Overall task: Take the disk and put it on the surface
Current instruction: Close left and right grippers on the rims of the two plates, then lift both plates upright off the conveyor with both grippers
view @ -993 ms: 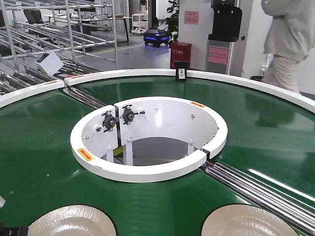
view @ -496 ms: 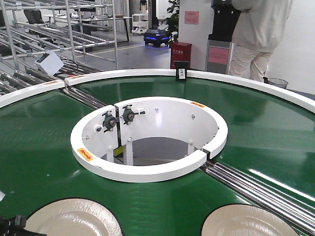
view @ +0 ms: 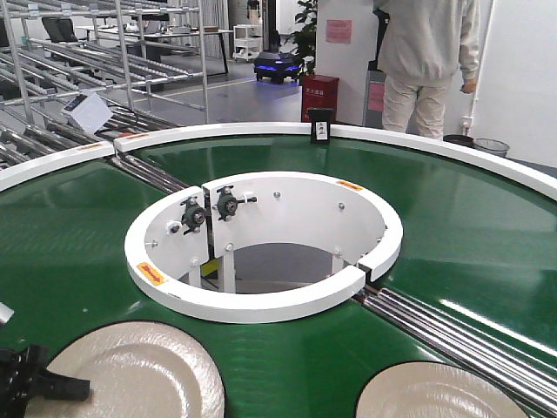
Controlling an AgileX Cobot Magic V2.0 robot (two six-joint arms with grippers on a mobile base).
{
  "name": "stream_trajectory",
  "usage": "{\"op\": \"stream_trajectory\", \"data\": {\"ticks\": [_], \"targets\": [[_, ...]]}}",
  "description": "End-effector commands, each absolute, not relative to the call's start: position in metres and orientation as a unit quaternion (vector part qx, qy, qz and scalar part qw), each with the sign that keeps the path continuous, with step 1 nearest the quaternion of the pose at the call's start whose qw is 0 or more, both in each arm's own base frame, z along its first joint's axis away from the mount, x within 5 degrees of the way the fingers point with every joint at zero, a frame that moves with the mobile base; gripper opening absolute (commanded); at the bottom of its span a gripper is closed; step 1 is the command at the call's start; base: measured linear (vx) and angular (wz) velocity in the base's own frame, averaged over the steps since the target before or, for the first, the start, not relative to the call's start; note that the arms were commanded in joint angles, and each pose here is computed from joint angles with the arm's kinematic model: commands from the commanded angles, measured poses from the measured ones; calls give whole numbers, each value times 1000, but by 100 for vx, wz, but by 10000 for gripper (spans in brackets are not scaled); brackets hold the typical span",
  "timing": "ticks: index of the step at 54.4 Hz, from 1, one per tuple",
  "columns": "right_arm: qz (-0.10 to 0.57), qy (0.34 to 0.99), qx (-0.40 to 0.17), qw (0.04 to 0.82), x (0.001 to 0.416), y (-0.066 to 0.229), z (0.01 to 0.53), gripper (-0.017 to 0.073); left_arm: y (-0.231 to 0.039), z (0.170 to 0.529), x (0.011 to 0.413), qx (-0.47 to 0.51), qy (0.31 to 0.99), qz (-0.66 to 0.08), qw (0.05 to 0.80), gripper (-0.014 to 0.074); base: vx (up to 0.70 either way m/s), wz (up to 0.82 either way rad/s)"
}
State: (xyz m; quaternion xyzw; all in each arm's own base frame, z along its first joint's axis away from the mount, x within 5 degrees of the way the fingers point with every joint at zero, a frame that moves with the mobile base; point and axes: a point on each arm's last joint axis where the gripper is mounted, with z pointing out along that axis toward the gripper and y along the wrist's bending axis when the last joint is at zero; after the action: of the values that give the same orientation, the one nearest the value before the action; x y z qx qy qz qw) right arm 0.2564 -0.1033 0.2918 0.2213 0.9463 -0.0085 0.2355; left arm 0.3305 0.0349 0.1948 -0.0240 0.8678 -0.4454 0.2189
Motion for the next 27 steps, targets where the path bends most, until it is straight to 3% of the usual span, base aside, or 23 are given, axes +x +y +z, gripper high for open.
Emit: {"op": "stream_trajectory", "data": {"ticks": [1,6,15,27], "targets": [[58,932,208,291,268,-121,295,512,26,239,330,-12,816,-514,263,-4,0,0],[119,930,186,293,284,-124,277,512,26,242,331,-17,810,-520,270,-4,0,0],[196,945,80,251,308,-109,236,512,26,241,331,-16,812,-519,269,-4,0,0],[243,948,37,204,329,-88,193,512,26,241,331,-16,812,-518,268,-4,0,0]]}}
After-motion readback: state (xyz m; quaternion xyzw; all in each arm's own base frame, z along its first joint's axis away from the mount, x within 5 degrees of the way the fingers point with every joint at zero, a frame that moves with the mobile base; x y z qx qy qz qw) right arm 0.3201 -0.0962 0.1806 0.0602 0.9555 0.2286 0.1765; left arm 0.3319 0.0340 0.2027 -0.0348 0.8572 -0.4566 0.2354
